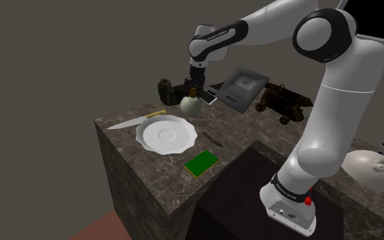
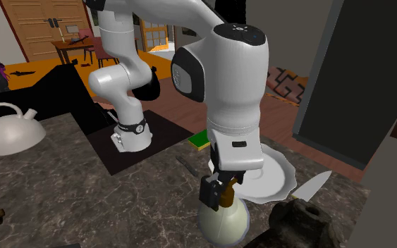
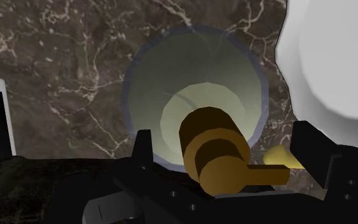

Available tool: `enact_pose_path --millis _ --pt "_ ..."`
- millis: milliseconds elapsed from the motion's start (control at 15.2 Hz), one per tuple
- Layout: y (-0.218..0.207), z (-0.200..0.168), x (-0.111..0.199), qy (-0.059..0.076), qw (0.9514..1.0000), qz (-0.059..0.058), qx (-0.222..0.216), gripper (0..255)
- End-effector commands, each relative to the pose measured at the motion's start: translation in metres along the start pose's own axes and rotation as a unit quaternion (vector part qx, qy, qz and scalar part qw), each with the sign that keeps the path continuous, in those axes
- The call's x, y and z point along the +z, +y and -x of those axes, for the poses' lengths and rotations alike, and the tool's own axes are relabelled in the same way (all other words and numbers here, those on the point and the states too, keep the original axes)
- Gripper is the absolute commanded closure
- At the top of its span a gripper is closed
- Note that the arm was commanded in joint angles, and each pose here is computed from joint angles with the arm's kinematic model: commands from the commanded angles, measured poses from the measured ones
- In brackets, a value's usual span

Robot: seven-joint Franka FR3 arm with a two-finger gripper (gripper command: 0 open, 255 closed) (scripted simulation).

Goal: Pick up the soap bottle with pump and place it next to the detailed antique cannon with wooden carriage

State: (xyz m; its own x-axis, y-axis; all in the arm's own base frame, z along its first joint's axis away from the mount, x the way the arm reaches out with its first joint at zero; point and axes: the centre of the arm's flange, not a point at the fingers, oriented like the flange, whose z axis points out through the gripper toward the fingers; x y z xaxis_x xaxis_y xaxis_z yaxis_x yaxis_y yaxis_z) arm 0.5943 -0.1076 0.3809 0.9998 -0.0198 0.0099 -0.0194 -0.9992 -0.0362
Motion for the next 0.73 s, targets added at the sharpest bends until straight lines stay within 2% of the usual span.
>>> enact_pose_path --millis 0,66,132,660 --pt "0.0 0.0 0.0001 0.0 1.0 0.0 0.0 0" --pt "0.0 0.0 0.0001 0.0 1.0 0.0 0.0 0" --pt "0.0 0.0 0.0001 0.0 1.0 0.0 0.0 255" --pt "0.0 0.0001 -0.0002 0.0 1.0 0.0 0.0 255"
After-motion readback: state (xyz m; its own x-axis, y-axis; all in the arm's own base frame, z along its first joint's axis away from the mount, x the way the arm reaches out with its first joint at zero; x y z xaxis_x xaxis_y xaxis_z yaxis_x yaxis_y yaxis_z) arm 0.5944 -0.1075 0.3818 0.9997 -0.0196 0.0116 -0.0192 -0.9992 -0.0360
